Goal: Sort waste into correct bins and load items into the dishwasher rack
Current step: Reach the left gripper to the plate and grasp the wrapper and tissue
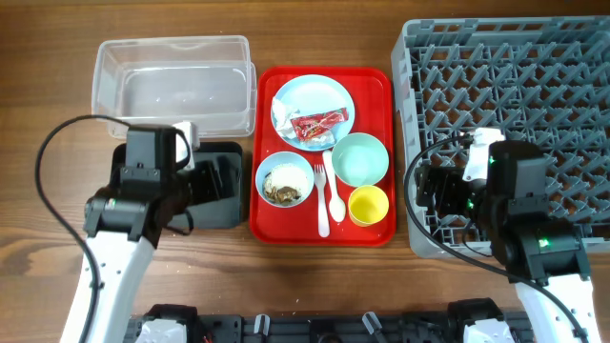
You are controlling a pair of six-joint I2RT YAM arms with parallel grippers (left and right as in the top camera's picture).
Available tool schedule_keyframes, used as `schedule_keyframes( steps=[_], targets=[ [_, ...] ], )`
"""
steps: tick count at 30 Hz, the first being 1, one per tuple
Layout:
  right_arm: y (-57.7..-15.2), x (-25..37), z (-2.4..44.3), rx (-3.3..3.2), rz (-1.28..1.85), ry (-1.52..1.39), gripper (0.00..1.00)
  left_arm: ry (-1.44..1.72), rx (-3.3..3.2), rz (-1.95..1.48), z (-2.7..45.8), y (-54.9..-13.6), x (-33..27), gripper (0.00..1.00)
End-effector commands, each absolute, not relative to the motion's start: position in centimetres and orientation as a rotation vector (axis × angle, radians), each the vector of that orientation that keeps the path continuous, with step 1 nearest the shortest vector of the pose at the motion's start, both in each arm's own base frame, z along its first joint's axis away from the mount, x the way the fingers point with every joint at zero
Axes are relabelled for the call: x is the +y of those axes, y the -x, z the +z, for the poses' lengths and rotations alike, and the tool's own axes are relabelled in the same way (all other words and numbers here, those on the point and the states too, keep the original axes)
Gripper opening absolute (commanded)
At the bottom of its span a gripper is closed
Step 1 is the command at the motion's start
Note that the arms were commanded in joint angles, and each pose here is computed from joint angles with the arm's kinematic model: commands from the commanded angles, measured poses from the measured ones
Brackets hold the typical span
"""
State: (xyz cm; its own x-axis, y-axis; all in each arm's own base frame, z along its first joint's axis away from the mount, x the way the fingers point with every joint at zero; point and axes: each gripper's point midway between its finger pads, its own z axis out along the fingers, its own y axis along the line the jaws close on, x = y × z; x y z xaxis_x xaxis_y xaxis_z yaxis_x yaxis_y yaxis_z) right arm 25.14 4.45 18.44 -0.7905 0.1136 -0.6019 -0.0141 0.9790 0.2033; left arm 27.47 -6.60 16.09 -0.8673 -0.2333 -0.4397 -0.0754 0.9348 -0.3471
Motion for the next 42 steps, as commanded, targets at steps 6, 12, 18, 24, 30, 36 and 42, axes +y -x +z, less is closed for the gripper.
schedule_keyframes(
  steps=[6,12,18,24,30,36,42],
  targets=[
    [-25.7,4.6,19.7,2.434,0.281,-0.080,1.00,-0.102,2.305,-0.535,23.0,-35.1,-11.4,1.00],
    [-25.7,4.6,19.7,2.430,0.282,-0.080,1.00,-0.346,2.253,-0.494,20.8,-40.6,-16.7,0.99],
    [-25.7,4.5,19.7,2.431,0.277,-0.082,1.00,-0.458,2.347,-0.440,12.7,-42.5,-21.0,0.94],
    [-25.7,4.5,19.7,2.431,0.277,-0.081,1.00,-0.447,2.496,-0.415,6.4,-41.8,-21.7,0.89],
    [-25.7,4.5,19.7,2.432,0.277,-0.081,1.00,-0.432,2.556,-0.408,4.3,-41.3,-21.5,0.80],
    [-25.7,4.5,19.7,2.432,0.277,-0.082,1.00,-0.424,2.592,-0.367,2.8,-41.2,-21.0,0.59],
    [-25.7,4.5,19.7,2.432,0.277,-0.081,1.00,-0.424,2.590,-0.367,2.8,-41.3,-21.0,0.17]
  ],
)
